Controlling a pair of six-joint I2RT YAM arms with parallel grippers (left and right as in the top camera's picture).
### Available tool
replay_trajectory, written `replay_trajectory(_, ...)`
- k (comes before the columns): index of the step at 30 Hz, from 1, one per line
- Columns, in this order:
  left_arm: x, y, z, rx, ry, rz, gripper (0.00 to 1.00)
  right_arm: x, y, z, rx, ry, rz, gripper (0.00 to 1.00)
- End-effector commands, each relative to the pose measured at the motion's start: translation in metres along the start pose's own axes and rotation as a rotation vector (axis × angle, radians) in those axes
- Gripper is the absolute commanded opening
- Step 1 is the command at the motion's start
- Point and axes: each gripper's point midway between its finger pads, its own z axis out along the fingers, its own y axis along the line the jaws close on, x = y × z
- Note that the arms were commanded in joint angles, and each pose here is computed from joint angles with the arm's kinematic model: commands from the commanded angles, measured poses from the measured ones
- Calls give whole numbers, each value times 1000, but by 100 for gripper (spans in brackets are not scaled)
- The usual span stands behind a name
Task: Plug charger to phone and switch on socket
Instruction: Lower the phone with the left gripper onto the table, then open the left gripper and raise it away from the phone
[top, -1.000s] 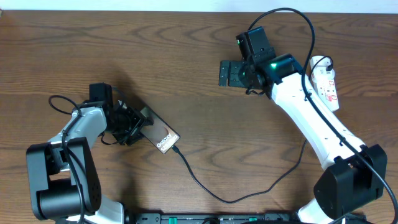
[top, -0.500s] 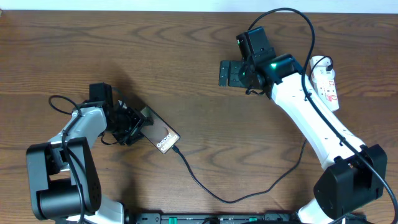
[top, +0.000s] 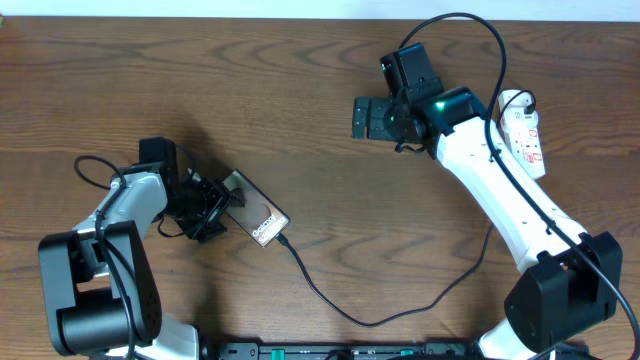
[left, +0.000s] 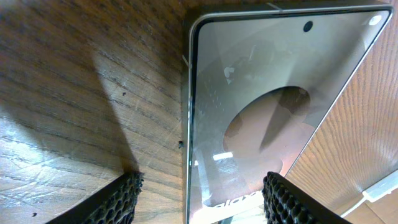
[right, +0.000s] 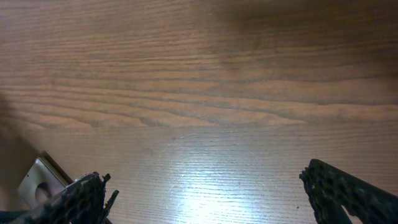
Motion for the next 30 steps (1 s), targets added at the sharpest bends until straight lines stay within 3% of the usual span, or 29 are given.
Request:
replay_trajectory(1,-1,63,15,-259,-28,-38,66,-2,0,-3,8,-11,-16,99)
replay_trajectory(10,-20,28,-37,-204,-215,104,69,-2,0,-3,8,-12,-16,99)
replay_trajectory(14,-25,-7,-88,-170,-323,296,70,-3,1,-3,5,-17,-15,99)
replay_trajectory(21,-12,-64,-174,-249,-476,553,72,-7,4,-3,-4,-33,-16,99)
replay_trajectory(30,31,-138,-177,-230,-546,941,77,-8,4,-3,-7,-39,-15,99)
